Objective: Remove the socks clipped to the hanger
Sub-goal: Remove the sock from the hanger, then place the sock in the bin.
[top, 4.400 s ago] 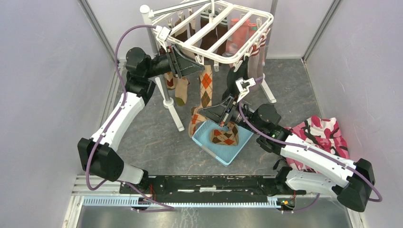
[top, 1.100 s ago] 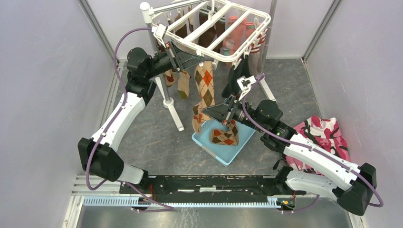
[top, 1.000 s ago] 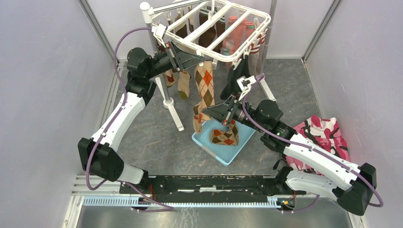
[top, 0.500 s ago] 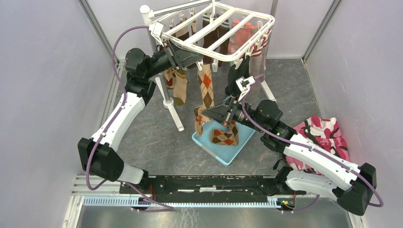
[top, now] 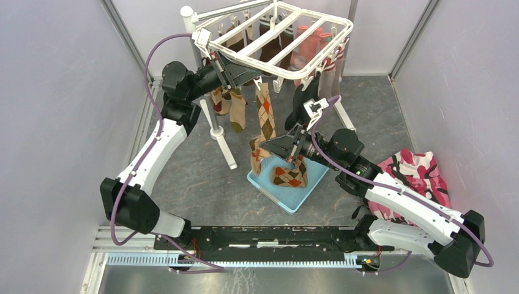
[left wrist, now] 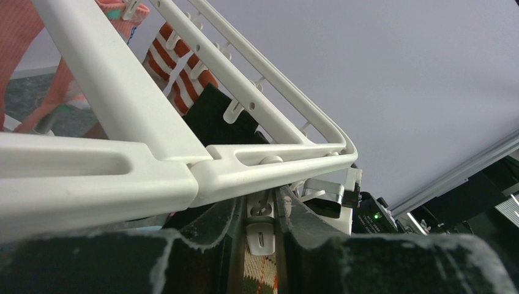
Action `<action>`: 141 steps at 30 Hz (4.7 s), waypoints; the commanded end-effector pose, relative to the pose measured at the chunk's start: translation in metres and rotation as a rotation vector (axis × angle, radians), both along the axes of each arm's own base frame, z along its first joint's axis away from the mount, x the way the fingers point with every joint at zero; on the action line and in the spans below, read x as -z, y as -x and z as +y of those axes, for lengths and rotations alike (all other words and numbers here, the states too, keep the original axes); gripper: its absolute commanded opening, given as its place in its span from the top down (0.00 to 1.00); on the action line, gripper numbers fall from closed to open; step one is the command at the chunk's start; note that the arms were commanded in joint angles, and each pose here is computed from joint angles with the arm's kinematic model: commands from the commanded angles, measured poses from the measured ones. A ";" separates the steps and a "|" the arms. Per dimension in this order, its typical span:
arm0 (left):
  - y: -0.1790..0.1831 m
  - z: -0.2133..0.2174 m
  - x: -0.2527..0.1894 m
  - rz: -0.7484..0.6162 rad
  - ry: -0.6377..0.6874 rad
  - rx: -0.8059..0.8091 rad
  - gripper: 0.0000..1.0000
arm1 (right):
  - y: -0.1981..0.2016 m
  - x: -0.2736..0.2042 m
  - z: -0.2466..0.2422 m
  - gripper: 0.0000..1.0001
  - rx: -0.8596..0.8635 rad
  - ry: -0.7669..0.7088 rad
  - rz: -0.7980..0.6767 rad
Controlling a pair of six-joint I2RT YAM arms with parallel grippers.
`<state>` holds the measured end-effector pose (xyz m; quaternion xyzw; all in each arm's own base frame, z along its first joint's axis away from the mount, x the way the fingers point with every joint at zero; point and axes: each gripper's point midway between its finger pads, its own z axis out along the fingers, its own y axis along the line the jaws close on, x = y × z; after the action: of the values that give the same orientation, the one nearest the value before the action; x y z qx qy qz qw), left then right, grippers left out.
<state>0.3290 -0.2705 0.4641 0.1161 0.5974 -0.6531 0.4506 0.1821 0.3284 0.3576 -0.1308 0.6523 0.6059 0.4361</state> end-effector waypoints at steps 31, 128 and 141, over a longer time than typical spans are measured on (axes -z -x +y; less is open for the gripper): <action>0.036 0.008 0.005 -0.111 0.025 0.097 0.09 | 0.030 -0.051 -0.005 1.00 -0.269 -0.275 0.062; -0.019 -0.010 0.023 0.087 -0.120 -0.109 0.79 | -0.063 0.108 -0.106 0.17 0.480 0.692 -0.123; 0.001 -0.012 0.019 0.107 -0.124 -0.052 0.31 | -0.079 0.054 0.001 0.05 0.603 0.554 -0.774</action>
<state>0.3480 -0.2860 0.4175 0.0631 0.6813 -0.6024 0.4110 0.2288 0.3144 0.2489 -0.2963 0.6718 0.2162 0.6435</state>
